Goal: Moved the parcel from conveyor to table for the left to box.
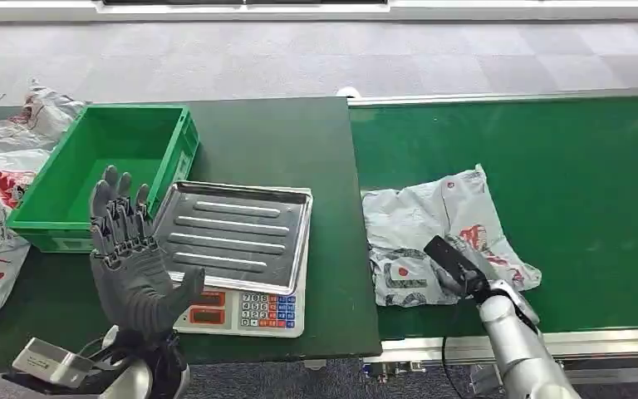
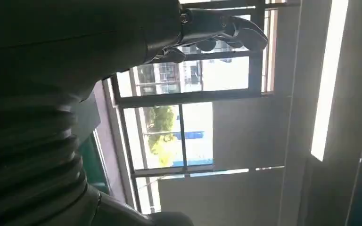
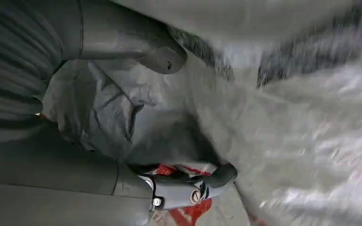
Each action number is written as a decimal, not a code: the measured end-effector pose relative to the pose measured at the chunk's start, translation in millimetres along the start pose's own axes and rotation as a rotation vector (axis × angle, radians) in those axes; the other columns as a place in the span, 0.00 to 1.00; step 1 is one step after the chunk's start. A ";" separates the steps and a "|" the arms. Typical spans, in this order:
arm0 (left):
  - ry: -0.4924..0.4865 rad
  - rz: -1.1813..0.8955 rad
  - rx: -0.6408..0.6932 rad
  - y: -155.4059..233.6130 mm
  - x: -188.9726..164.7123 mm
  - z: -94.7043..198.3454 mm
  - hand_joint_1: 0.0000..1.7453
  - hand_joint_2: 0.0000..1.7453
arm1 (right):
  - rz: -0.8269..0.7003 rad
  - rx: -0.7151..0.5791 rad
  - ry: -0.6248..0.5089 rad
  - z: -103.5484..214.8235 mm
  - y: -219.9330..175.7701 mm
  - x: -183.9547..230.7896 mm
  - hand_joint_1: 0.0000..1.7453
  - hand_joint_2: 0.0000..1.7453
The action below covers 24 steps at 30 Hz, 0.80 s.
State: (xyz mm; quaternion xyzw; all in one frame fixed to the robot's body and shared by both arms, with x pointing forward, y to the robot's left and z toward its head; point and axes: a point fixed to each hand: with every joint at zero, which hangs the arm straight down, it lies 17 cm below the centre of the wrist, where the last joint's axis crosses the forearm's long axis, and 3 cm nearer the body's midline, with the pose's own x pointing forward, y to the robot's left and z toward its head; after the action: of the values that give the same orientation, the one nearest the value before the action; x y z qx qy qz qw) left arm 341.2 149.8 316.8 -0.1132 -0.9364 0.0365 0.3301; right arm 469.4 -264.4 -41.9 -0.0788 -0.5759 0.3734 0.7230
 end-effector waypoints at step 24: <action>0.027 -0.023 0.011 6.4 -12.9 2.9 0.00 1.00 | -0.021 0.214 -0.182 11.1 68.0 33.9 1.00 1.00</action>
State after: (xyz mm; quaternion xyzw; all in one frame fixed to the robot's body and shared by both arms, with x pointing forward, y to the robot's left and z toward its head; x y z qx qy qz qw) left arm 350.4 153.0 305.7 -0.1013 -0.9329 0.0362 0.3437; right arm 430.9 -198.3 -49.1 0.0389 -0.5967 0.4307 0.6759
